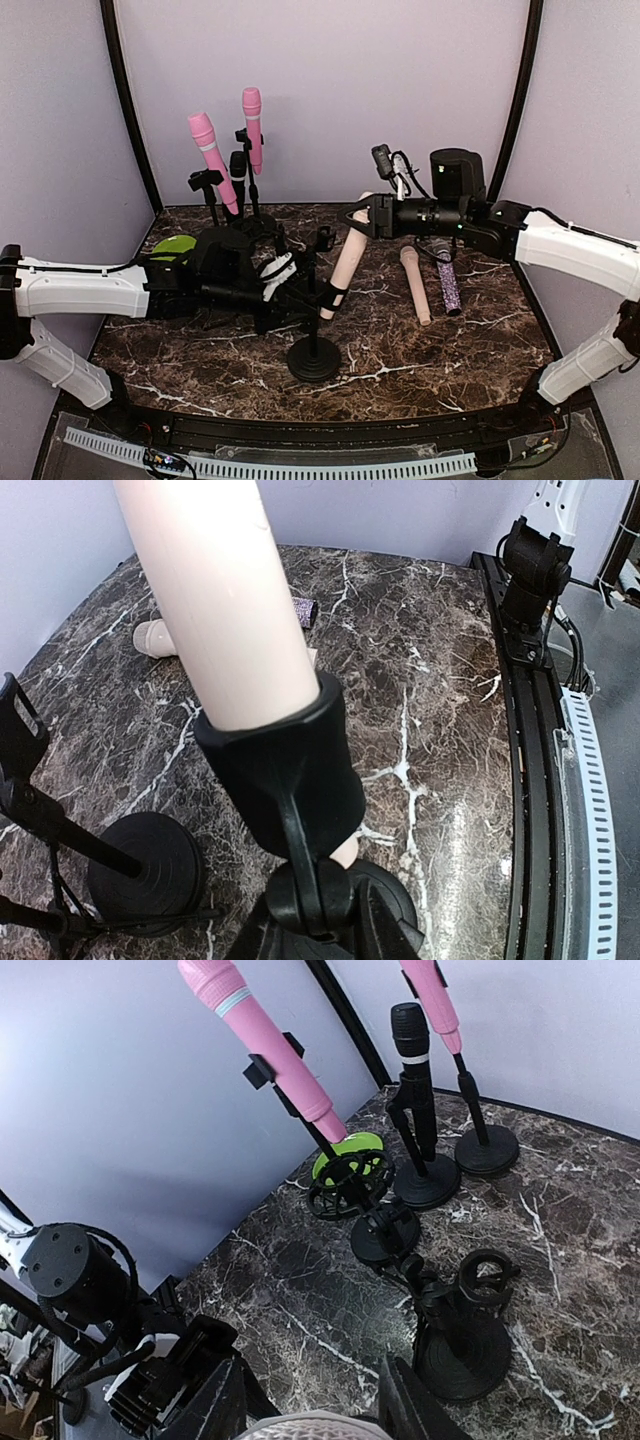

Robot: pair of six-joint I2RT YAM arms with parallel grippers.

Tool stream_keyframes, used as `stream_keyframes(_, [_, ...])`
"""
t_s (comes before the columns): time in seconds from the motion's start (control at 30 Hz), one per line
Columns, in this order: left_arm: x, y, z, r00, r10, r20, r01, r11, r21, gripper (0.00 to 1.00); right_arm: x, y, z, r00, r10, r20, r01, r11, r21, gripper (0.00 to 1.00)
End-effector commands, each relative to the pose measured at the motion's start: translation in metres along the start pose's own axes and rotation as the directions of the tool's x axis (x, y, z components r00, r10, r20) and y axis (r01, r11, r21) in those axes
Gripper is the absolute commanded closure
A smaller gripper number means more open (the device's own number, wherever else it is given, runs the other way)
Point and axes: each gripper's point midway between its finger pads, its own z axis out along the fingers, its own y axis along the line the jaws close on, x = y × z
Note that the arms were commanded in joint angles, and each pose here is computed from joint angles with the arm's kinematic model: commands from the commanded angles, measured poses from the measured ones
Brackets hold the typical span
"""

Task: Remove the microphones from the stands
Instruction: Remove the microphone from the microphone stand.

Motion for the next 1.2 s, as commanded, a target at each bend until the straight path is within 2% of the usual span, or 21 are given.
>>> stream_keyframes(0.0, [0.066, -0.017, 0.004, 0.973, -0.001, -0.229, 0.013, 0.998, 0.053, 1.00, -0.076, -0.011, -0.035, 0.966, 0.036, 0.257, -0.062, 0.994, 0.093, 0.85])
stream_keyframes(0.4, [0.067, -0.015, 0.005, 0.973, -0.001, -0.233, 0.011, 0.999, 0.042, 1.00, -0.080, -0.012, -0.044, 0.958, 0.045, 0.284, -0.066, 0.996, 0.064, 0.85])
stream_keyframes(0.67, [0.067, -0.014, 0.004, 0.973, -0.001, -0.230, 0.009, 0.999, 0.036, 1.00, -0.076, 0.028, -0.054, 0.952, -0.076, 0.297, 0.113, 0.988, -0.110, 0.84])
stream_keyframes(0.93, [0.068, -0.013, 0.006, 0.972, 0.000, -0.236, 0.008, 0.999, 0.031, 1.00, -0.051, 0.072, -0.071, 0.930, -0.197, 0.311, 0.302, 0.892, -0.337, 0.84])
stream_keyframes(1.17, [0.071, -0.012, 0.006, 0.969, -0.001, -0.246, 0.007, 1.000, 0.025, 1.00, -0.052, 0.067, -0.071, 0.923, -0.197, 0.331, 0.302, 0.903, -0.305, 0.84])
